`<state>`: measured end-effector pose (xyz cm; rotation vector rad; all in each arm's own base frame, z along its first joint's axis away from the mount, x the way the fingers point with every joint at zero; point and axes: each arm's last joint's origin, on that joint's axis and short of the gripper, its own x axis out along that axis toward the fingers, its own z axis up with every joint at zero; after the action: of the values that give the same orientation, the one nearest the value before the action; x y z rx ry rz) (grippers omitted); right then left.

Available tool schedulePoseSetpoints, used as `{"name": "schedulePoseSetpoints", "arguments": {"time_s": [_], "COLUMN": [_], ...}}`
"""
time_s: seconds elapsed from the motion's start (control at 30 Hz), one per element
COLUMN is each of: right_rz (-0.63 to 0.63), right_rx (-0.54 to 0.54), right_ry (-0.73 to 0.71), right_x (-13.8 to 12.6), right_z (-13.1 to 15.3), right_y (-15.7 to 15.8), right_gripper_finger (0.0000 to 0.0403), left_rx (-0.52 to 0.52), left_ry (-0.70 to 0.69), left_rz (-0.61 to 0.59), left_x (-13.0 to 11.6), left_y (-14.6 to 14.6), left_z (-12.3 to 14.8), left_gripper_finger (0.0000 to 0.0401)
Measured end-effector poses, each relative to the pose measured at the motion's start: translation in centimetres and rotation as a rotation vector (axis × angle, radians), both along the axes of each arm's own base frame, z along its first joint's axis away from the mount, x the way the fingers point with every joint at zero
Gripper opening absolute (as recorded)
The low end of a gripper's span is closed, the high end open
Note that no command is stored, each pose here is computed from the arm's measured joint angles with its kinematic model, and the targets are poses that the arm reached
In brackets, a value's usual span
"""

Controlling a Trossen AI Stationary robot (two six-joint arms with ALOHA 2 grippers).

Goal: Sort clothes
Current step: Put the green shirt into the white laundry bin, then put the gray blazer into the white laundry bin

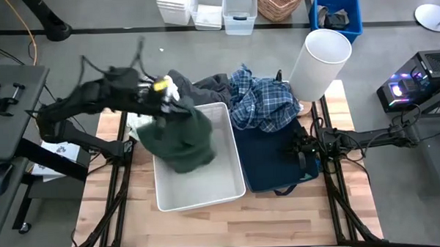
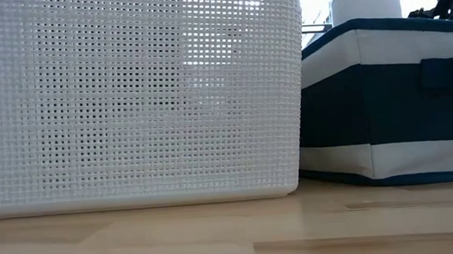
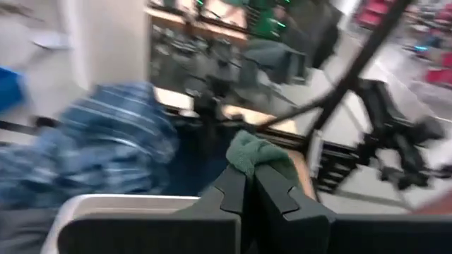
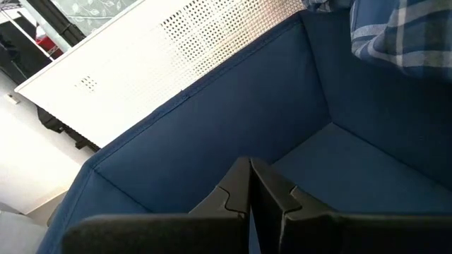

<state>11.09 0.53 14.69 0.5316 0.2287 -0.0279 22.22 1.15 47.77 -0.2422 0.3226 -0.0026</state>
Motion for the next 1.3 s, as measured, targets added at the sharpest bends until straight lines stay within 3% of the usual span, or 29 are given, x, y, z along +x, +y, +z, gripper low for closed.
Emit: {"name": "schedulePoseSetpoints", "arguments": {"time_s": [0.17,0.4,0.6,0.77,0.87,0.97,1.07,1.17,1.3], "right_rz": [0.0,0.0,0.0,0.0,0.0,0.0,0.001,0.0,0.0], "right_rx": [0.0,0.0,0.0,0.0,0.0,0.0,0.0,0.0,0.0], "right_ry": [0.0,0.0,0.0,0.0,0.001,0.0,0.0,0.0,0.0], "right_x": [0.0,0.0,0.0,0.0,0.0,0.0,0.0,0.0,0.0], "right_z": [0.0,0.0,0.0,0.0,0.0,0.0,0.0,0.0,0.0], "right_y": [0.0,0.0,0.0,0.0,0.0,0.0,0.0,0.0,0.0], "right_gripper_finger": [0.0,0.0,0.0,0.0,0.0,0.0,0.0,0.0,0.0], "left_rx": [-0.064,-0.231,-0.278,-0.268,-0.223,-0.142,-0.043,0.039,0.01], "left_ry": [0.106,0.241,0.359,0.355,0.285,0.214,0.236,0.292,0.358], "left_rz": [-0.049,0.029,0.033,0.021,0.029,0.11,0.21,0.388,0.564], "left_x": [1.5,1.1,2.2,4.0,4.8,5.8,6.5,6.3,5.9], "left_y": [-0.1,-0.1,-0.9,-1.0,-0.1,1.7,3.8,6.5,11.9], "left_z": [-1.7,-2.8,-4.3,-5.0,-4.6,-3.8,-4.0,-4.4,-5.9], "left_gripper_finger": [0.0,0.0012,0.0093,0.0185,0.0233,0.0266,0.0279,0.0281,0.0282]}}
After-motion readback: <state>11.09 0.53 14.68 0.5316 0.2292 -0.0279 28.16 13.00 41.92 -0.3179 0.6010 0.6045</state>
